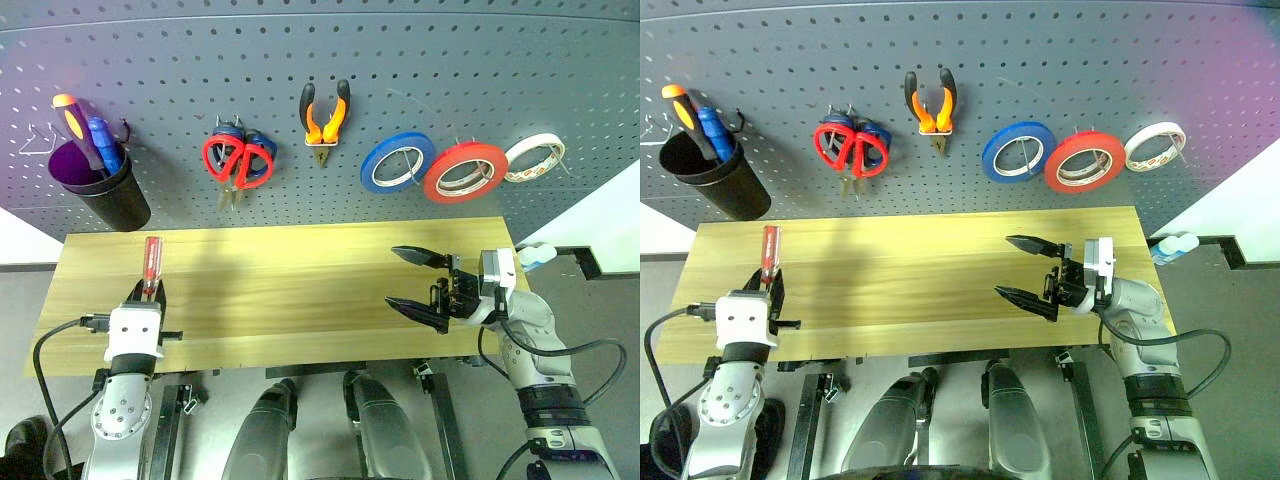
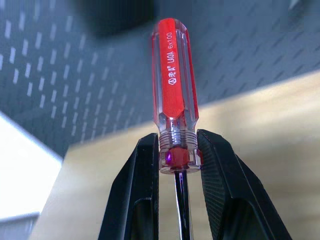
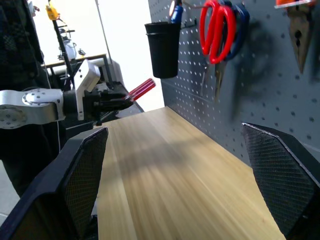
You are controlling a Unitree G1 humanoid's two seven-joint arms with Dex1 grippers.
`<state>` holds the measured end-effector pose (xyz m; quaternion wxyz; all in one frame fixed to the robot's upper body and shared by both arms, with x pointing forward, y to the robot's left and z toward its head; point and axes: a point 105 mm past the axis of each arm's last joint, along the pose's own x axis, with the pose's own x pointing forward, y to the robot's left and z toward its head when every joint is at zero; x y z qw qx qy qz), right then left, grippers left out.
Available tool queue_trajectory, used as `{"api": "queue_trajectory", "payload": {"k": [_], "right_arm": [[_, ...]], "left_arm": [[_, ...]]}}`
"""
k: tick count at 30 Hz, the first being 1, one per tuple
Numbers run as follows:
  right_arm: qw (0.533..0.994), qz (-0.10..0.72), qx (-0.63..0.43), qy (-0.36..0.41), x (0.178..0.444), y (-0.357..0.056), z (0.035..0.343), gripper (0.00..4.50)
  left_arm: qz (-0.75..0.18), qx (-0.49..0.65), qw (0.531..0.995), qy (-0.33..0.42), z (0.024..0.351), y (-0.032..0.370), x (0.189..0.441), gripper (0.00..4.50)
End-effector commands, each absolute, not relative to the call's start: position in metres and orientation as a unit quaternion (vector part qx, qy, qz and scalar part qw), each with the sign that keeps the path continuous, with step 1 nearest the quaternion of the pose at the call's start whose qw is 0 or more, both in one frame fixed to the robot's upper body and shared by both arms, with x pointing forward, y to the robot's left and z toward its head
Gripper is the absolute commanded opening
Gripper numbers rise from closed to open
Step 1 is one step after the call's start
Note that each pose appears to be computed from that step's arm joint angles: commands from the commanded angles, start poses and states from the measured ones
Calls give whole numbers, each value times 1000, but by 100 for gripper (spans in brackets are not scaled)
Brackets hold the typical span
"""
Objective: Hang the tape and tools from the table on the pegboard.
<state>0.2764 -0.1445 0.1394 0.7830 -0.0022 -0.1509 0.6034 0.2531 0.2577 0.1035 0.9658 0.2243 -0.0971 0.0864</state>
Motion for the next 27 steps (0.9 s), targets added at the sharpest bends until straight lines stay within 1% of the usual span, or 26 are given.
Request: {"api": "queue_trajectory", "payload": {"k": [1, 5, 8, 11, 20, 27], "right_arm": [[778, 605, 7, -173, 273, -147, 145, 450], [773, 608, 8, -179, 275, -143, 145, 450], [778, 600, 3, -185, 281, -142, 145, 450], [773, 605, 30, -190, 283, -140, 147, 450], [772, 596, 49, -217, 290, -139, 155, 450], [774, 591, 46, -221, 295, -138, 153, 450]], "left_arm": [[65, 261, 951, -156, 133, 246, 252, 79], [44, 292, 937, -189, 150, 240, 257, 79], [31, 309, 928, -206, 158, 235, 260, 79], [35, 320, 918, -230, 173, 233, 265, 79], [63, 345, 896, -273, 209, 248, 272, 79], [62, 328, 892, -306, 236, 256, 284, 79]]}}
